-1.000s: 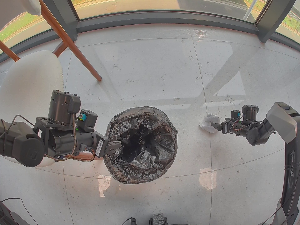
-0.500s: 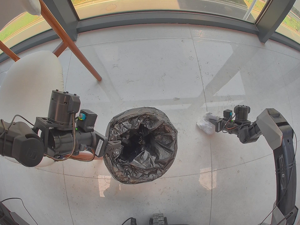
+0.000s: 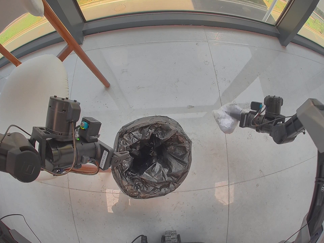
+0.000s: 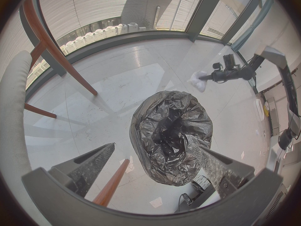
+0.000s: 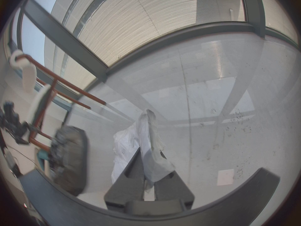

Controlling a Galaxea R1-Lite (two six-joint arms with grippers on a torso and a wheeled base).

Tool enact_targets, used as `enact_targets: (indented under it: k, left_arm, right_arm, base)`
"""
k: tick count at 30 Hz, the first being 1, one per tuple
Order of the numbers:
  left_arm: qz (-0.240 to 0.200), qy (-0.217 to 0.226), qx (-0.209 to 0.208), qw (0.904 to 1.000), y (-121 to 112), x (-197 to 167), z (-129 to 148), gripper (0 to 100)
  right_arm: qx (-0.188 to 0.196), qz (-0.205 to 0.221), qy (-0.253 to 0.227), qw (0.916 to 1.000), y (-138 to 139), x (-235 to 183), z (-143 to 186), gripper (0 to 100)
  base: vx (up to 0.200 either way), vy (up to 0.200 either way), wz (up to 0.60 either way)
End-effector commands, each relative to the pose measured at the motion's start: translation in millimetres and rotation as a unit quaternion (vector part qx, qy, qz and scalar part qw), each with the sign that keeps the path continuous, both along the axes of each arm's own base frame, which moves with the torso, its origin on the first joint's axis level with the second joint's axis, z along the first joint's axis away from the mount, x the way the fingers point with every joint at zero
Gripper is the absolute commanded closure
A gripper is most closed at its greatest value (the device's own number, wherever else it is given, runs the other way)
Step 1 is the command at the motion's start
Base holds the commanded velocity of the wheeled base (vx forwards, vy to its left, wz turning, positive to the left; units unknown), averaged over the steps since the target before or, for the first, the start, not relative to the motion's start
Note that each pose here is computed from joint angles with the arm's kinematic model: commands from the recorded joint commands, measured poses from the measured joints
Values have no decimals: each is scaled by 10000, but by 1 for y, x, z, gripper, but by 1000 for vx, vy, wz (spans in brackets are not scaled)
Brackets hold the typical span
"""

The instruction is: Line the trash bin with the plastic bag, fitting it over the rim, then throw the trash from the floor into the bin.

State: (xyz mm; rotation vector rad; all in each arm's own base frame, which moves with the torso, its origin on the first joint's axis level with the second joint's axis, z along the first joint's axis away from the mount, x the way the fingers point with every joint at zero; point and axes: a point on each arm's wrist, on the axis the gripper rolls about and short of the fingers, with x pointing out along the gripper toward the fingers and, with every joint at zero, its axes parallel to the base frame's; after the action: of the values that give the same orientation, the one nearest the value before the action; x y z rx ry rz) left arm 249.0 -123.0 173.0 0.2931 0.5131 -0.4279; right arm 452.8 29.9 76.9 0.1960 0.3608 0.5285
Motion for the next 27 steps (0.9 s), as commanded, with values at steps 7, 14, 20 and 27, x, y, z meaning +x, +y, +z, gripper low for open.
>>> enact_targets:
  k: [7, 14, 20, 27]
  left_arm:
    - [-161, -219, -254, 9993, 5, -15, 16, 0]
    - [-191, -337, -324, 9987, 8, -21, 23, 0]
    - [-285, -532, -463, 9971, 8, -23, 36, 0]
    - [-415, -814, -664, 9936, 13, -34, 53, 0]
  right_arm:
    - [748, 1820, 199, 9803, 104, -158, 101, 100]
    - [664, 2445, 467, 9663, 144, -177, 85, 100]
    - [496, 2749, 747, 9573, 172, -177, 60, 100]
    - [590, 2934, 445, 9531, 205, -157, 47, 100]
  base:
    - [0, 0, 0]
    - [0, 0, 0]
    - [0, 0, 0]
    - [0, 0, 0]
